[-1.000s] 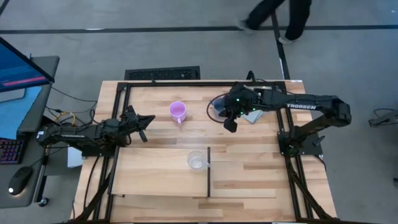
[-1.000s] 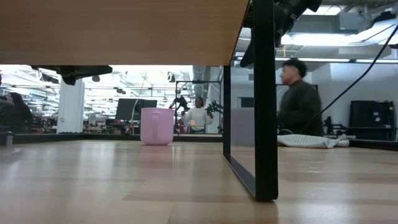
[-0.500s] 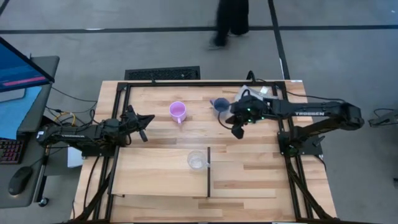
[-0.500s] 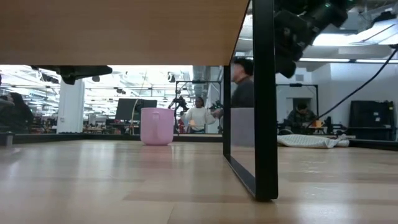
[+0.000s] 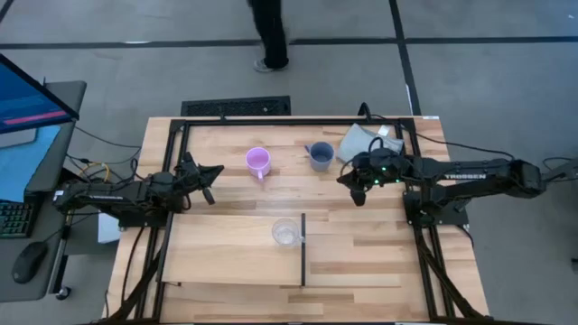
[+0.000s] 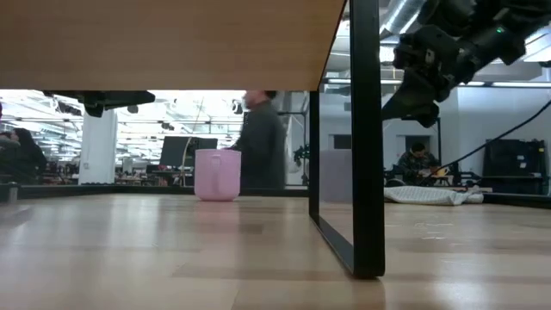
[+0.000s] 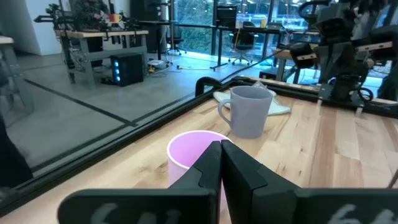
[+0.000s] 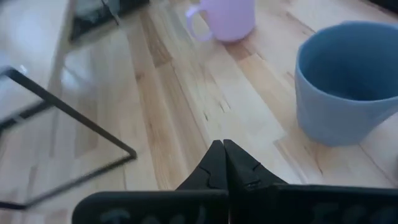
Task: Stack small to large cups/mugs on shelf
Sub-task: Put the pink mug on the shelf
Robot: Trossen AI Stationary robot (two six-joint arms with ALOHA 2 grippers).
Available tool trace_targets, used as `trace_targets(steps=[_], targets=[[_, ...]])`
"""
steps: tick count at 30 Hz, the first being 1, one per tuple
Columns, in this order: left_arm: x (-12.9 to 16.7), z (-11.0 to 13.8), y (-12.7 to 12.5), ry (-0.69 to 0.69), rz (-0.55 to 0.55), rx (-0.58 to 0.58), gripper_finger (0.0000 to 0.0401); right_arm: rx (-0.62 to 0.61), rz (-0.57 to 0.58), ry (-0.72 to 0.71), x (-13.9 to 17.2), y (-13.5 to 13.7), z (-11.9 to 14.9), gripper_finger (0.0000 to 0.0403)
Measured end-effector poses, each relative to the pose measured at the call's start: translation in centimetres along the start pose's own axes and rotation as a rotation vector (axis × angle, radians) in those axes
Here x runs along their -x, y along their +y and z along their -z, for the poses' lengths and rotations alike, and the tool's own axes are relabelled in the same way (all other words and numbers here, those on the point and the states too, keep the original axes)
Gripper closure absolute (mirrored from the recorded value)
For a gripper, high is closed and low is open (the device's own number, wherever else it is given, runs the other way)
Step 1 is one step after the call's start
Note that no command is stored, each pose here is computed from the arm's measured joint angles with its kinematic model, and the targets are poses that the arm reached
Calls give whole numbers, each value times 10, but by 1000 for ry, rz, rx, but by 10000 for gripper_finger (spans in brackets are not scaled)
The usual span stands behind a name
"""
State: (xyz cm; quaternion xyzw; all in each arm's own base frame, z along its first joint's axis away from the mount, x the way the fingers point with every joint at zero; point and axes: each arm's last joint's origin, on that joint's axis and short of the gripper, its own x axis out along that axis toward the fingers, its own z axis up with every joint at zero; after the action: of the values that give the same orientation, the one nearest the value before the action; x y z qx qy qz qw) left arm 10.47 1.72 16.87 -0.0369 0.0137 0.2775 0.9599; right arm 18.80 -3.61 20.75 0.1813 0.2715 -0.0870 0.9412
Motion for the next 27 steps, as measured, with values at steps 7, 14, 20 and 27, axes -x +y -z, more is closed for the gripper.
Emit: trace_targets(steps=[7,14,20,27], targets=[[0,0,0,-2,-13,1,401,-52,-17,-66,7,-5,19,401],[0,0,0,-2,-15,7,401,-91,-18,-122,11,-12,35,401],[0,0,1,-3,-24,9,401,-122,-20,-142,13,-17,48,401],[0,1,1,9,-36,1,401,-151,-28,-207,13,-21,62,401]])
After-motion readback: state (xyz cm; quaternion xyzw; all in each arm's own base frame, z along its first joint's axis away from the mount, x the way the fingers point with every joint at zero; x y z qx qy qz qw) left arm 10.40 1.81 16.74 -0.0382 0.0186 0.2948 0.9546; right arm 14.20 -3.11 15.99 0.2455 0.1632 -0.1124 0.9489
